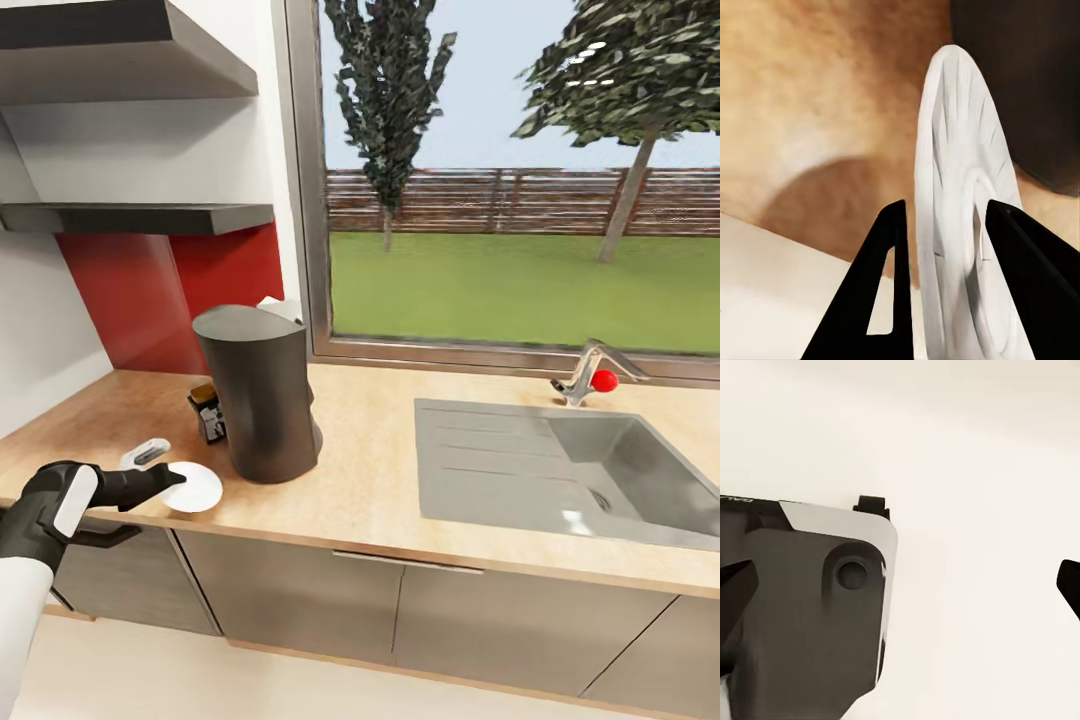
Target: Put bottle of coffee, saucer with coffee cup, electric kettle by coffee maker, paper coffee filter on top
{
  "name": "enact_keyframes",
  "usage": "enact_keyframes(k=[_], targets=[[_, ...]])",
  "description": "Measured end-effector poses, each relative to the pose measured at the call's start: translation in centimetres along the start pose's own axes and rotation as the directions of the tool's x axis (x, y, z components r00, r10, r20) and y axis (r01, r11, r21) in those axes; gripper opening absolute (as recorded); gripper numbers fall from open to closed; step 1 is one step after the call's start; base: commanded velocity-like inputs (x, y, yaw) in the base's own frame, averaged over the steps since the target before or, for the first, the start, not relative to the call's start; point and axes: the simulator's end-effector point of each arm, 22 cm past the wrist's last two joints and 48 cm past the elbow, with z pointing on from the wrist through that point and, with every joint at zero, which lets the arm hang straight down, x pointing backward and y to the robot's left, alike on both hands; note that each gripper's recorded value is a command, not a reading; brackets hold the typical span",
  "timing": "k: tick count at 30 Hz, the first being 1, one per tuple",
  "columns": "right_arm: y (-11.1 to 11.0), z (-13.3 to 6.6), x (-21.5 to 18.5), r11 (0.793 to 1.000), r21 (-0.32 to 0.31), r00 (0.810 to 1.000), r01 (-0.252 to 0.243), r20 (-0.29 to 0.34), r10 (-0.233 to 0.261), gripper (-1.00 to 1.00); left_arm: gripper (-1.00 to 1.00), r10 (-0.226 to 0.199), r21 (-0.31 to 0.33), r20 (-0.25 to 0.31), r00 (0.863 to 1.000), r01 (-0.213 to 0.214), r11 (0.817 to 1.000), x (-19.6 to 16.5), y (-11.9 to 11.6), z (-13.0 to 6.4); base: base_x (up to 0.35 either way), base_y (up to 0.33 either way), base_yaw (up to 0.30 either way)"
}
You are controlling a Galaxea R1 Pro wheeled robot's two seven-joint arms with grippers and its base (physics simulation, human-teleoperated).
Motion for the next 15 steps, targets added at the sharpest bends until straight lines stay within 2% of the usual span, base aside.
enact_keyframes(k=[5,15], targets=[[0.0,0.0,0.0,1.0,0.0,1.0,0.0,0.0,0.0,1.0,-1.0,0.002,-0.045,-0.002,1.0,-0.002,0.999,0.1,1.1,0.0,0.184,0.148,0.0],[0.0,0.0,0.0,1.0,0.0,1.0,0.0,0.0,0.0,1.0,-1.0,0.002,-0.057,-0.004,1.0,-0.002,0.998,0.2,1.3,0.0,0.036,0.016,0.0]])
